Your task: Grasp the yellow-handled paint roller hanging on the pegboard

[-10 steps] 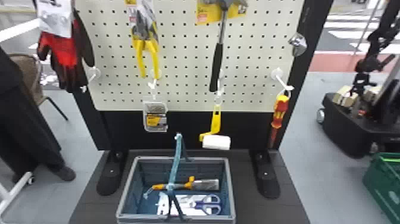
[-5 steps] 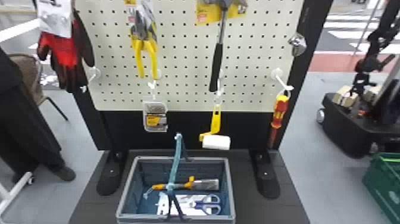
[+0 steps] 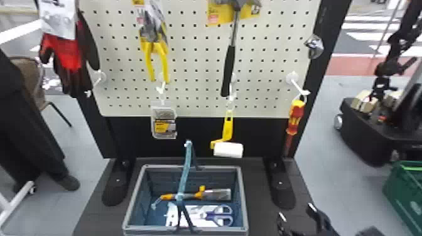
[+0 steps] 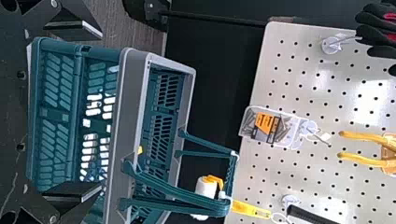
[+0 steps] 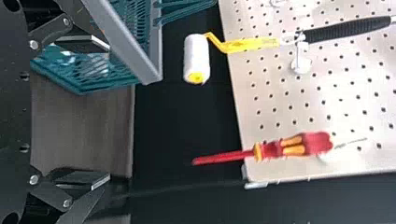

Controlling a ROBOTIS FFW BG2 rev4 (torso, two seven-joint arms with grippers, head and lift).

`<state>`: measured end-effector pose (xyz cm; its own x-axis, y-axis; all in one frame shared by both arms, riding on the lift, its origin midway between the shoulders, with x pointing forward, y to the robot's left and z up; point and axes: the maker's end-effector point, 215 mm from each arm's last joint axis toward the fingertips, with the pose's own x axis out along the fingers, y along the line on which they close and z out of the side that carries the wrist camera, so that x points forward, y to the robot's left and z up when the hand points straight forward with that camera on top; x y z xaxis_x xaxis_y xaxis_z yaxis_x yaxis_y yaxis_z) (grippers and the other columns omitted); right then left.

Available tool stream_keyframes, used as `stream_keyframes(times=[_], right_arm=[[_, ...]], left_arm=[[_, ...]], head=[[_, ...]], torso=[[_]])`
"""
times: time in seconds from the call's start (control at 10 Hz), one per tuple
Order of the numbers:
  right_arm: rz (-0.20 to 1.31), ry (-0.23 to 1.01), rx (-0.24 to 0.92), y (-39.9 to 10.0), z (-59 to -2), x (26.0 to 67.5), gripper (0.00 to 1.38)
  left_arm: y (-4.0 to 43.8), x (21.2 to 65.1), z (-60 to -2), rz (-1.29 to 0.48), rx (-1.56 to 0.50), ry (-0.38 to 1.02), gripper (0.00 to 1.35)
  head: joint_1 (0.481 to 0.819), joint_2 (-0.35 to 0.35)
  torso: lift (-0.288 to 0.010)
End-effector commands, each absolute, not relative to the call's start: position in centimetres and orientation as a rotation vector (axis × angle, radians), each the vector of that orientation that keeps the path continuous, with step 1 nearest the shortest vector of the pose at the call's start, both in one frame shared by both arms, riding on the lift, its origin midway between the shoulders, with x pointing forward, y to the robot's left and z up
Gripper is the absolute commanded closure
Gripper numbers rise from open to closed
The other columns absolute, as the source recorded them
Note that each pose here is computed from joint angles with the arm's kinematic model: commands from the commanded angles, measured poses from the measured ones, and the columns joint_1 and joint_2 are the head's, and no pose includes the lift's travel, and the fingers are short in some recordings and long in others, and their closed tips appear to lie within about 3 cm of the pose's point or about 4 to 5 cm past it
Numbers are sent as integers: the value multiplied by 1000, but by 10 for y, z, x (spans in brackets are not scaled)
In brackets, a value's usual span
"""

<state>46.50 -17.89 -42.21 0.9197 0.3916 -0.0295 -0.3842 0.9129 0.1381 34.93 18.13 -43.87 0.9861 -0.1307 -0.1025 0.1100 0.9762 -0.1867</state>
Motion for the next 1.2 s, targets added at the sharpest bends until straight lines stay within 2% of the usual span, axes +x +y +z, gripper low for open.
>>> stream_keyframes(times=[0.0,0.2,0.6,1.1], right_arm=[[445,28,111,-171,-400,500,311],[521,-12,88,-157,-371,541,311],[619,-32,76,-129,-336,596,311],[785,2,96,-52,-324,626,311]], left_arm=[[179,350,-442,-125,-183,120,167],[173,356,-443,-136,-188,117,167],[166,363,-449,-151,-195,121,167],[160,366,-458,-162,-202,134,167]], head=[[549,0],[549,0],[549,0],[549,0]], torso=[[-100],[-100],[-100],[-100]])
